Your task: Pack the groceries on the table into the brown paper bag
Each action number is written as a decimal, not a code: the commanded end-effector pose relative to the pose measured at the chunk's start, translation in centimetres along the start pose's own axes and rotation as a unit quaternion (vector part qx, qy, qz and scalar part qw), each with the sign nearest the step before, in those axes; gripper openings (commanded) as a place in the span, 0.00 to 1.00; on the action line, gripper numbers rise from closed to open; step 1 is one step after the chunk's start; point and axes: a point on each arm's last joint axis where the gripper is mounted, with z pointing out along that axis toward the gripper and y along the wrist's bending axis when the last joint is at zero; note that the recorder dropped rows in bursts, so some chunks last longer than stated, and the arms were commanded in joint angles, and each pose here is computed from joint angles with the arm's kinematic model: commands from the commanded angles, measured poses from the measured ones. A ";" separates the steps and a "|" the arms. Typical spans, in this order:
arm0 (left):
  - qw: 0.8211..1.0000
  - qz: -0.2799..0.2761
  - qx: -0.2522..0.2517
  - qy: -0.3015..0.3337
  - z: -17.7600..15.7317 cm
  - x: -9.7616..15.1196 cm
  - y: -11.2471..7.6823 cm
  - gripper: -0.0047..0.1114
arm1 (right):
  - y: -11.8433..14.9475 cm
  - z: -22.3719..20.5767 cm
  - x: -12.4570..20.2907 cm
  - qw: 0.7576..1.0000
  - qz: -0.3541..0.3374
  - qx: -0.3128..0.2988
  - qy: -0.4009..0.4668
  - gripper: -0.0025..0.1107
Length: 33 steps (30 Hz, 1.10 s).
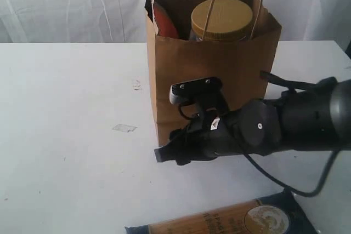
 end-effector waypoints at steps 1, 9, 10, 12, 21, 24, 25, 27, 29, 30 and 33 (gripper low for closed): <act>1.000 0.006 0.005 -0.003 0.0 0.0 -0.1 0.04 | -1.6 1.7 -1.0 0.999 0.030 0.014 0.015 0.51; 1.000 0.006 0.005 -0.003 0.0 0.0 -0.1 0.04 | -3.8 2.3 -0.7 0.997 0.057 0.029 0.050 0.51; 1.000 0.006 0.005 -0.003 0.0 0.0 -0.1 0.04 | -3.8 2.4 -0.6 0.997 0.057 0.030 0.051 0.51; 1.000 0.006 0.005 -0.003 0.0 0.0 -0.1 0.04 | -3.8 2.5 -0.6 0.997 0.057 0.031 0.051 0.51; 1.000 0.006 0.005 -0.003 0.0 0.0 -0.1 0.04 | -4.1 3.5 -0.1 0.996 0.057 0.038 0.051 0.50; 1.000 0.006 0.005 -0.003 0.0 0.0 -0.1 0.04 | -4.2 3.6 -0.3 0.997 0.056 0.042 0.038 0.43; 1.000 0.006 0.005 -0.003 0.0 0.0 -0.1 0.04 | -4.2 3.6 -0.3 0.997 0.056 0.042 0.037 0.40; 1.000 0.006 0.005 -0.003 0.0 0.0 -0.1 0.04 | -4.3 3.6 -0.4 0.997 0.056 0.043 0.032 0.34; 1.000 0.006 0.005 -0.003 0.0 0.0 -0.1 0.04 | -4.3 3.6 -0.4 0.997 0.057 0.044 0.032 0.32; 1.000 0.006 0.005 -0.003 0.0 0.0 -0.1 0.04 | -4.3 3.7 -0.4 0.997 0.061 0.044 0.032 0.32; 1.000 0.006 0.005 -0.003 0.0 0.0 -0.1 0.04 | -4.3 4.0 -0.1 0.996 0.069 0.044 0.040 0.32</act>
